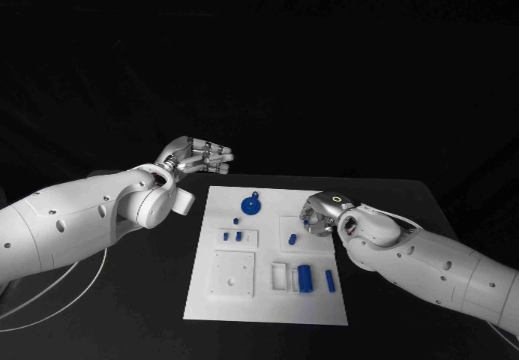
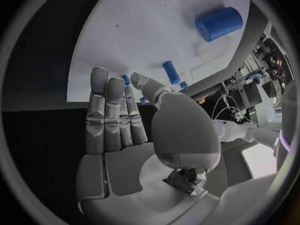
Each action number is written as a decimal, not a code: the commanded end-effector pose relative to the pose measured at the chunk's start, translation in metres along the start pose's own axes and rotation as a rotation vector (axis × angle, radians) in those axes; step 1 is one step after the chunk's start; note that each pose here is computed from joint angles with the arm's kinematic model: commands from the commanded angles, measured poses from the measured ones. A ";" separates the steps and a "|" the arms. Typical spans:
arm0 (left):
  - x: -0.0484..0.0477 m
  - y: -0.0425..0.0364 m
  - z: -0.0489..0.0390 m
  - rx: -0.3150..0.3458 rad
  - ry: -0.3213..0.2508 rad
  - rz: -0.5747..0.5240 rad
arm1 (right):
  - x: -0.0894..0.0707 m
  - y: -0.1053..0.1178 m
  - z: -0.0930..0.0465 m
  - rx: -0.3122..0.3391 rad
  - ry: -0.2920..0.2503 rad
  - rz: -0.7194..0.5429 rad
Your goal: Assemble the parts on the task board
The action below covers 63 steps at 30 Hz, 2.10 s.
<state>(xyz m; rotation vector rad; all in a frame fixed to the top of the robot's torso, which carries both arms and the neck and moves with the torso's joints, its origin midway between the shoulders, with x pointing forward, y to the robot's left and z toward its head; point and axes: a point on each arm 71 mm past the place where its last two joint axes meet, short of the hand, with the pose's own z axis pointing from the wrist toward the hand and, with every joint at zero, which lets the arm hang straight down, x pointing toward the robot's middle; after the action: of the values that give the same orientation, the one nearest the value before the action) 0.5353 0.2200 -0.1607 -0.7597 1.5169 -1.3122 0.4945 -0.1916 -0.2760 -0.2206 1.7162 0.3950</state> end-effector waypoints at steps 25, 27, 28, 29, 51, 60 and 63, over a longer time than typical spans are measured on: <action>0.0010 -0.0004 0.0002 -0.004 0.002 -0.021 | 0.009 0.004 0.003 -0.002 0.023 -0.025; 0.0010 -0.0003 0.0002 -0.005 0.003 -0.021 | 0.009 0.004 0.003 -0.002 0.022 -0.029; 0.0010 -0.0003 0.0002 -0.005 0.003 -0.021 | 0.009 0.005 0.003 -0.001 0.021 -0.032; 0.0010 -0.0002 0.0002 -0.006 0.004 -0.021 | 0.008 0.005 0.003 0.001 0.017 -0.038; -0.0097 0.0044 0.0007 -0.024 -0.017 -0.017 | -0.025 0.009 -0.006 -0.006 -0.152 -0.022; -0.0156 0.0069 0.0000 -0.036 -0.031 -0.022 | -0.060 0.026 -0.018 -0.055 -0.235 0.039; -0.0159 0.0075 0.0009 -0.039 -0.033 -0.025 | -0.065 0.041 -0.020 -0.098 -0.240 0.089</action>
<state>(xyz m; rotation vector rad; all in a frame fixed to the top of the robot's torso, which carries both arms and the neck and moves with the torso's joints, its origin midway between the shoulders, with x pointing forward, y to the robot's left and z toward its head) 0.5423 0.2378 -0.1638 -0.8137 1.5093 -1.2659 0.4768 -0.1733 -0.2065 -0.1922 1.4836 0.4986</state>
